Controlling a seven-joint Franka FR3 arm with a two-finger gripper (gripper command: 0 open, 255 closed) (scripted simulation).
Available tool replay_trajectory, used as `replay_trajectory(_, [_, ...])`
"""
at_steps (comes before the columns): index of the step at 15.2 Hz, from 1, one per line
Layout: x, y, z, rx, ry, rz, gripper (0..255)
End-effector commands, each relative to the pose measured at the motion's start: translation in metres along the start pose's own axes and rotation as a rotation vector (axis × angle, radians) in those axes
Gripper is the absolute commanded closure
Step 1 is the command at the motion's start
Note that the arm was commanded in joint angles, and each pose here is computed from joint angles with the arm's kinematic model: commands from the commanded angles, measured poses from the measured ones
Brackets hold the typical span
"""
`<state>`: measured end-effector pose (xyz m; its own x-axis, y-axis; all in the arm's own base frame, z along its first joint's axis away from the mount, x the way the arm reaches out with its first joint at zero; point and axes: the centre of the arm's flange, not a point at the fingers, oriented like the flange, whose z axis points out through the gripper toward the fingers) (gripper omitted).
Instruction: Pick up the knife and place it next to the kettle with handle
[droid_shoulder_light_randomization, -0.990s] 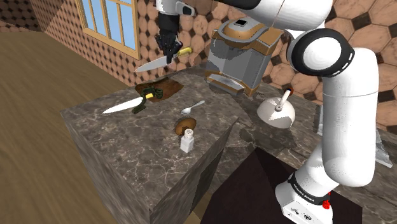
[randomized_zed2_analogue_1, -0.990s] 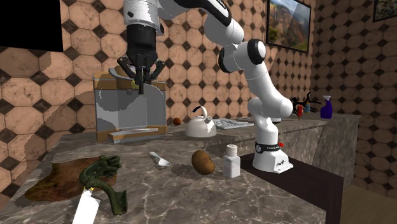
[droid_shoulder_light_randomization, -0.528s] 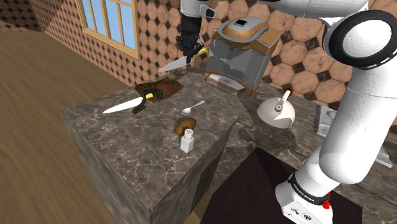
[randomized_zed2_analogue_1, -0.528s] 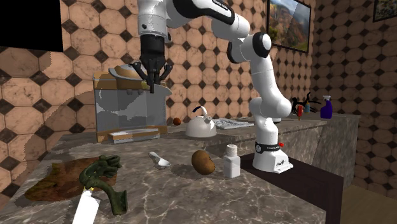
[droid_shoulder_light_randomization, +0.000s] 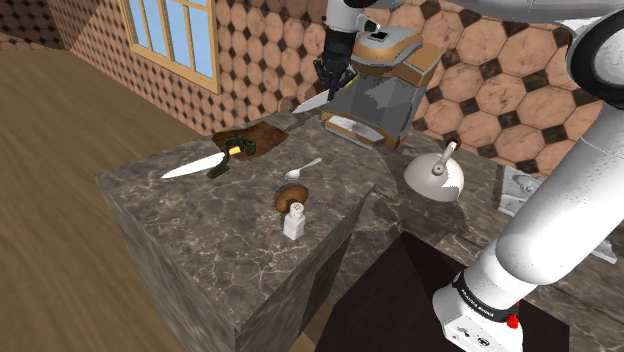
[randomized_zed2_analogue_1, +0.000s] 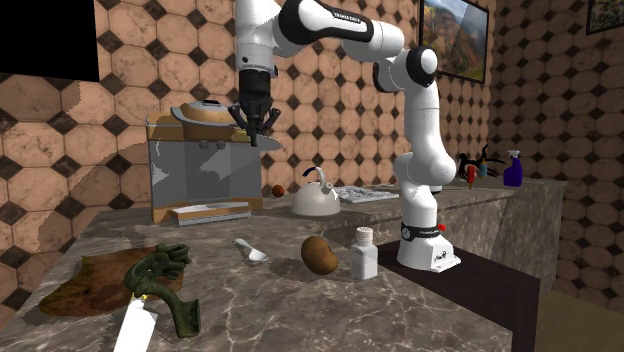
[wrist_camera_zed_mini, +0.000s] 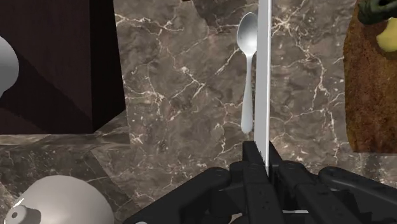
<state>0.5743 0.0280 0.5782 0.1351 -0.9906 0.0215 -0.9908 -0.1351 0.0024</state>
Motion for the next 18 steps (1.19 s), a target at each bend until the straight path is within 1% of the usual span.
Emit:
replay_trajectory(1, [0.019, 0.017, 0.001, 0.0, -0.001, -0.001, 255])
replay_trajectory(18, [0.199, 0.151, 0.005, 0.0, -0.001, -0.001, 255])
